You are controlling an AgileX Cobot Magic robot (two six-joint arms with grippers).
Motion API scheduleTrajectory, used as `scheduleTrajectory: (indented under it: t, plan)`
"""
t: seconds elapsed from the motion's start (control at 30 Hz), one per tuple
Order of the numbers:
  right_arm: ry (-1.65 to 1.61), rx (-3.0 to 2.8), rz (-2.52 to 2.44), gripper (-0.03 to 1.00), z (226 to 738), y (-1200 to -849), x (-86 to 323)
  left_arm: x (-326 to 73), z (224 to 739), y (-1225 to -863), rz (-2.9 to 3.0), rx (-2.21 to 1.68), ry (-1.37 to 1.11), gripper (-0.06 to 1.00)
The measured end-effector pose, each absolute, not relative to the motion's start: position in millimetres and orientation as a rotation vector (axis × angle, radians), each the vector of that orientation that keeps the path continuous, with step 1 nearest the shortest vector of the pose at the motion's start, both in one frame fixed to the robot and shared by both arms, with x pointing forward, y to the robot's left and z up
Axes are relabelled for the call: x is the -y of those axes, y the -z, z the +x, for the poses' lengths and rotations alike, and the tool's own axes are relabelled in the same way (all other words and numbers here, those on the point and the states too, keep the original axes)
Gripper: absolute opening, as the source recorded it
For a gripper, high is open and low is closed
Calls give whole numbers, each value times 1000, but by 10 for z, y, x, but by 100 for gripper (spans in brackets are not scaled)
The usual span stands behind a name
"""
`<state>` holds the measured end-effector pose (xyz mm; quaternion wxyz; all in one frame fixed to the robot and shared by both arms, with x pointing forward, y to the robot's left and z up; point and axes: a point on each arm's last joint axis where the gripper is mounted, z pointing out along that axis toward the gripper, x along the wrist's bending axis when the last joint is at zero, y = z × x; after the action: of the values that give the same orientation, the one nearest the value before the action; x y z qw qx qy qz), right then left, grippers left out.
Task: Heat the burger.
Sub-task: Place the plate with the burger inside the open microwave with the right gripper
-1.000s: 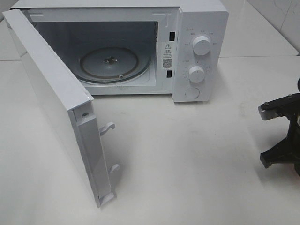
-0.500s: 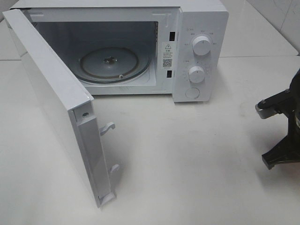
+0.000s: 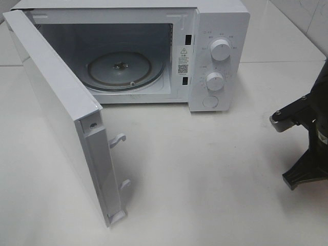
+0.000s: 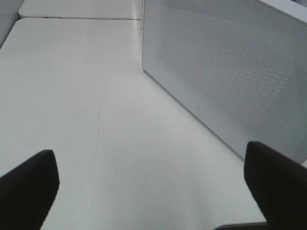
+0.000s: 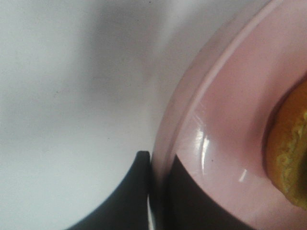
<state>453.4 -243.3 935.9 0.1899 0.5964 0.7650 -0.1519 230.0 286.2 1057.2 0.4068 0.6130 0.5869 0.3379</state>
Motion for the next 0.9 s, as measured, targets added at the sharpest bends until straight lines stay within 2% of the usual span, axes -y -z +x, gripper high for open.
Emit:
scheduleTrajectory:
  t: [0.9]
  plan:
    - [304, -2290, 1341, 3, 4178, -9693, 1985, -2862, 2300, -10572, 1546, -1480, -852, 99]
